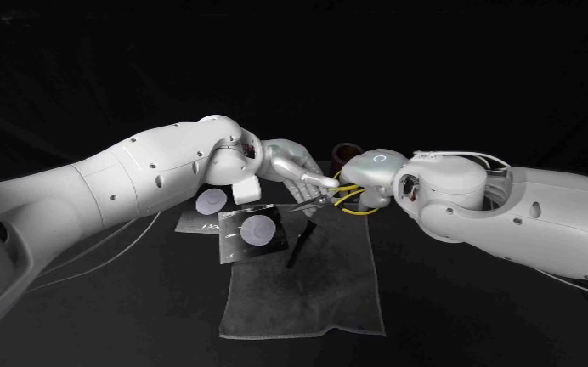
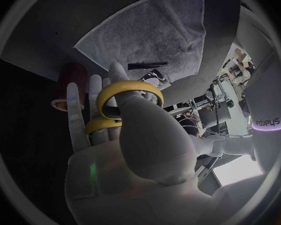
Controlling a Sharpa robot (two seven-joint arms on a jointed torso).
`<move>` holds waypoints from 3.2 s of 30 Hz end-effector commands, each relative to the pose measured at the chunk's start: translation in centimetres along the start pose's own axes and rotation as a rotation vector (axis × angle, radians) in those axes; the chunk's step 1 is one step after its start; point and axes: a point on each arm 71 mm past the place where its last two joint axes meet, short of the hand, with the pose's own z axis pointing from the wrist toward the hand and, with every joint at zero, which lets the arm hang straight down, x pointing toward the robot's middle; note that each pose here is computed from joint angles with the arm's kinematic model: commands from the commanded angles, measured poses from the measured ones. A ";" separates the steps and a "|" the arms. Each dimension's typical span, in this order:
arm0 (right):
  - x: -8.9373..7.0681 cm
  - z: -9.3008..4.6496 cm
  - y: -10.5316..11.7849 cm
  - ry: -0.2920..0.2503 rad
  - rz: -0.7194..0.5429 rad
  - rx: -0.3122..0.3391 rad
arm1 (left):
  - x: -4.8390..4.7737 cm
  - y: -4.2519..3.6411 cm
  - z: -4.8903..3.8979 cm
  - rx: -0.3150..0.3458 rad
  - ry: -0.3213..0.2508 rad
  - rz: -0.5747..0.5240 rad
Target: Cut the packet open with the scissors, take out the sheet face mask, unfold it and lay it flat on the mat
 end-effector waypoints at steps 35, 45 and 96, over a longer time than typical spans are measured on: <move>-0.6 -0.2 0.5 -0.069 -0.007 -0.017 | 1.28 -0.10 0.44 -0.006 0.122 -0.009; -1.0 -0.7 0.4 -0.128 0.064 -0.039 | 1.20 0.50 0.43 -0.055 0.124 -0.048; -2.3 -2.3 -2.3 -0.033 0.630 -0.222 | 0.94 2.21 0.04 -0.209 0.128 -0.097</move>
